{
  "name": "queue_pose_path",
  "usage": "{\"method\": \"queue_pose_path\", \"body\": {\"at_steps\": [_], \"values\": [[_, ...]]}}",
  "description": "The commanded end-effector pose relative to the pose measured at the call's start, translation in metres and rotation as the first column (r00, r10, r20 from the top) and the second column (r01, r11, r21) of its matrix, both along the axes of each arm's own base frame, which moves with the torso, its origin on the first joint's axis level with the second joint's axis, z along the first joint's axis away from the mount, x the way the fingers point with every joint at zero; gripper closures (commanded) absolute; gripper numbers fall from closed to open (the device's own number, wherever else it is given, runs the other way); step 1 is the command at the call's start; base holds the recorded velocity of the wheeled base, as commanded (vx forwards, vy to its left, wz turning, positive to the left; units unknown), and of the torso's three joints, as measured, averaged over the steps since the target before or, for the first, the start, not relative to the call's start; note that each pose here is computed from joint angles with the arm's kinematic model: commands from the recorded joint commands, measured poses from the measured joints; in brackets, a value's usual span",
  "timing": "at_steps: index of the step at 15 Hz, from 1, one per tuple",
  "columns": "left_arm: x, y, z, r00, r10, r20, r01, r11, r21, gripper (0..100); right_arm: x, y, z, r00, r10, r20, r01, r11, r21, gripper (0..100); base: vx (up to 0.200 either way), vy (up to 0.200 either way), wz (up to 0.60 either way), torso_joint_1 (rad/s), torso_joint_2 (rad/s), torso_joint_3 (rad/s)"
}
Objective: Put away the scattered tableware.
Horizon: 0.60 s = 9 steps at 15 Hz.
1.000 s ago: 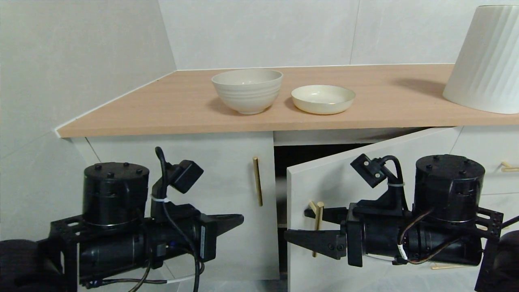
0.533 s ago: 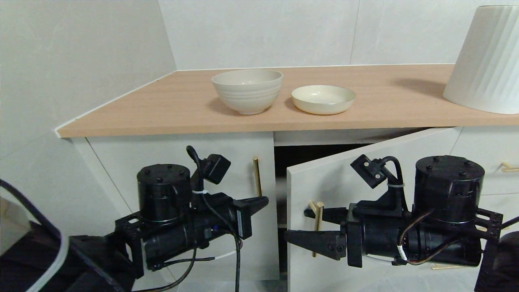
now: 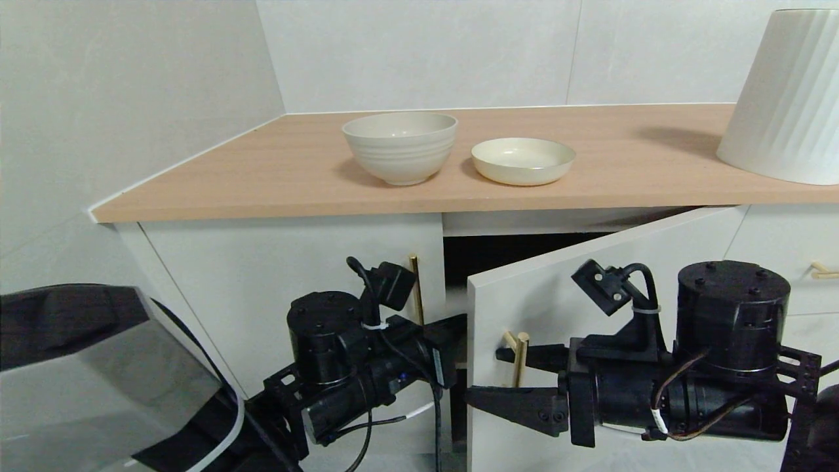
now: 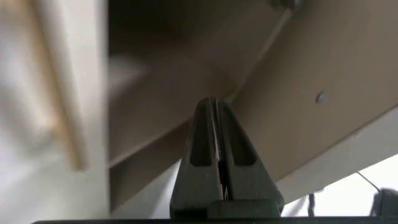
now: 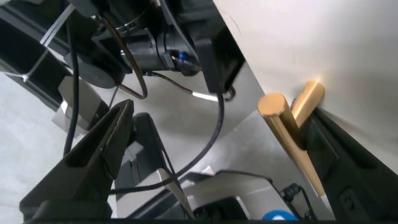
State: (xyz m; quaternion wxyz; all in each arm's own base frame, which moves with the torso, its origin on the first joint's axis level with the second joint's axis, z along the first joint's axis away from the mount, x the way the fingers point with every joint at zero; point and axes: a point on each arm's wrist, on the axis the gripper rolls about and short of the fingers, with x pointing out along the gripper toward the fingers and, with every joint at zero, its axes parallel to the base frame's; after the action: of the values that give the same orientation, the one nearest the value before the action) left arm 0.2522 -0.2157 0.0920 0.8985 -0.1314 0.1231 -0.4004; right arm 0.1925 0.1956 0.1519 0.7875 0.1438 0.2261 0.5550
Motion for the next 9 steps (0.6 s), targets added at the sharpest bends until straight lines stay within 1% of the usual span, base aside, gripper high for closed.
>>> {"method": "queue_pose_path", "body": {"at_steps": [1,2,3,5,9], "values": [[-0.003,-0.006,-0.005,1.0,-0.02,-0.008,0.02,1.0,0.006,100,0.001,-0.001,-0.001,1.0,-0.012,0.004,0.012,1.0,-0.004,0,0.0,0.0,0.0,0.0,0.0,0.0],[-0.004,-0.008,-0.003,1.0,-0.028,0.005,0.028,1.0,-0.005,100,0.001,-0.004,-0.002,1.0,-0.017,0.005,0.017,1.0,-0.01,0,0.0,0.0,0.0,0.0,0.0,0.0],[-0.005,-0.009,-0.002,0.999,-0.032,0.013,0.033,0.999,-0.008,100,0.001,-0.006,-0.003,1.0,-0.017,0.015,0.017,1.0,-0.017,0,0.0,0.0,0.0,0.0,0.0,0.0],[-0.006,-0.01,-0.004,0.999,-0.037,0.018,0.037,0.999,0.004,100,0.0,-0.012,-0.008,0.999,-0.022,0.038,0.023,0.999,-0.042,0,0.0,0.0,0.0,0.0,0.0,0.0],[-0.007,-0.01,-0.004,0.999,-0.039,0.02,0.039,0.999,0.004,100,0.001,-0.021,-0.005,0.997,-0.045,0.066,0.048,0.998,-0.044,0,0.0,0.0,0.0,0.0,0.0,0.0]]}}
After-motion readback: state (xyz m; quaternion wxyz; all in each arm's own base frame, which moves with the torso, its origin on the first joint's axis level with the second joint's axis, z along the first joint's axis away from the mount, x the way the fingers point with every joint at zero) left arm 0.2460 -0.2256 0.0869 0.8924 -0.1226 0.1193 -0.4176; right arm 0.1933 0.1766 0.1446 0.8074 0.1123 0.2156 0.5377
